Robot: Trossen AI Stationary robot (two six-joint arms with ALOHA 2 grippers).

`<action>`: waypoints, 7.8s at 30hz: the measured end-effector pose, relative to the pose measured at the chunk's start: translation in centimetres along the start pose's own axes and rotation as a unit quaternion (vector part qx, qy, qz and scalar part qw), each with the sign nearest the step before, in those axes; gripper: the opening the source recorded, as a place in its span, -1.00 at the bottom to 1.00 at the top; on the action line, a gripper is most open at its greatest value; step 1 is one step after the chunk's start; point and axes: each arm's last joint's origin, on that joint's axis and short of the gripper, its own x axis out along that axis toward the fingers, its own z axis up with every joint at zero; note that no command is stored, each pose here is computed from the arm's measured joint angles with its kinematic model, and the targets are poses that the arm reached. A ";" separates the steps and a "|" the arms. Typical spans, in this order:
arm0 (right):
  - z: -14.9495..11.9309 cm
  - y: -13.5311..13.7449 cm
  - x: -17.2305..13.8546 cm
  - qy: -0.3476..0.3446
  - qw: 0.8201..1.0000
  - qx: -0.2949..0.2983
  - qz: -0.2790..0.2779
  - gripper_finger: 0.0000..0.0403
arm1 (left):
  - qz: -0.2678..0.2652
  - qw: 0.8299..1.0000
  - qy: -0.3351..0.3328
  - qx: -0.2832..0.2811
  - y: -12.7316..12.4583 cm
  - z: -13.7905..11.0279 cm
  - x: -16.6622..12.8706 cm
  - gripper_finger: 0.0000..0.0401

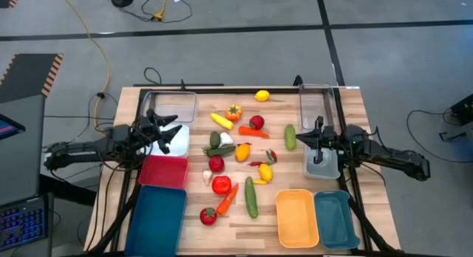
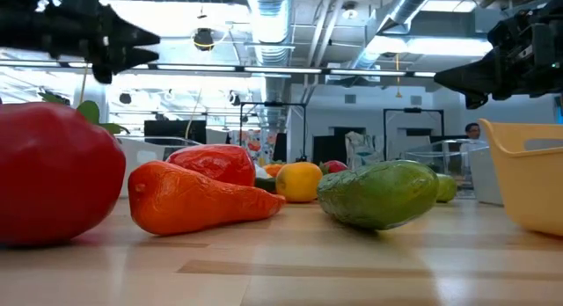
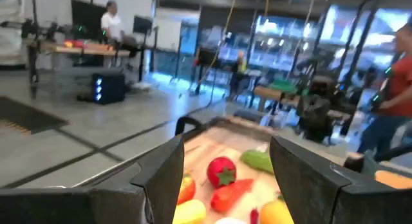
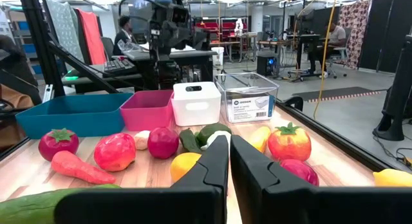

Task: Sort produce into baskets
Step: Put the top orange tomato into the left transparent bin, then put the orange tomato into the left transparent bin

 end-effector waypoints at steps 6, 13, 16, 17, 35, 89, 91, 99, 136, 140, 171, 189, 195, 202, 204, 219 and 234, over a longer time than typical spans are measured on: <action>0.0 0.0 0.0 0.000 1.000 0.000 0.000 -0.77 | 0.027 0.998 0.049 0.030 -1.8 4.3 3.8 0.08; 0.0 0.0 0.0 0.000 1.000 0.000 0.000 -0.77 | 0.057 0.990 0.115 0.053 -4.1 7.2 11.2 0.08; 0.0 0.0 0.0 0.000 1.000 0.000 0.000 -0.77 | 0.072 0.982 0.161 0.063 -4.8 7.6 14.4 0.08; 0.0 0.0 0.0 0.000 1.000 0.000 0.000 -0.77 | 0.078 0.978 0.182 0.068 -5.0 7.6 15.4 0.08; 0.0 0.0 0.0 0.000 1.000 0.000 0.000 -0.77 | 0.137 0.940 0.307 0.060 -2.9 2.9 28.5 0.31; 0.0 0.0 0.0 0.000 1.000 0.000 0.001 -0.77 | 0.122 0.869 0.478 0.029 3.8 -7.4 30.8 0.98; 0.0 0.0 0.0 0.000 1.000 0.001 0.001 -0.77 | 0.123 0.866 0.483 0.027 4.0 -8.1 30.9 0.98; 0.0 0.0 0.0 0.003 1.000 0.001 -0.009 -0.77 | 0.122 0.868 0.480 0.029 4.4 -9.0 31.3 0.98; 0.0 0.0 0.0 0.003 1.000 0.000 -0.009 -0.77 | 0.165 0.806 0.556 0.117 2.8 1.7 32.1 0.61; 0.0 0.0 0.0 0.003 1.000 0.000 -0.009 -0.77 | 0.194 0.806 0.546 0.123 2.5 4.7 30.2 0.61; 0.0 0.0 0.0 0.002 1.000 0.000 -0.009 -0.77 | 0.324 0.847 0.420 -0.042 9.9 0.3 12.6 0.62; 0.0 0.0 0.0 0.002 1.000 0.000 -0.009 -0.77 | 0.319 0.843 0.430 -0.060 10.7 -2.3 11.3 0.63; 0.0 0.0 0.0 0.003 1.000 0.000 -0.009 -0.77 | 0.309 0.845 0.433 -0.042 10.7 -2.3 11.4 0.71; 0.0 0.0 0.0 0.003 1.000 0.000 -0.009 -0.77 | 0.300 0.848 0.435 -0.045 10.7 -2.3 11.4 0.97; 0.0 0.0 0.0 0.003 1.000 0.000 -0.009 -0.77 | 0.291 0.853 0.431 -0.047 10.6 -2.2 11.5 0.97; 0.0 0.0 0.0 0.003 1.000 0.000 -0.009 -0.77 | 0.090 0.945 0.313 -0.023 7.6 5.1 12.4 0.96; 0.0 0.0 0.0 0.003 1.000 0.000 -0.009 -0.77 | -0.110 0.965 0.239 0.024 -0.9 6.5 12.5 0.96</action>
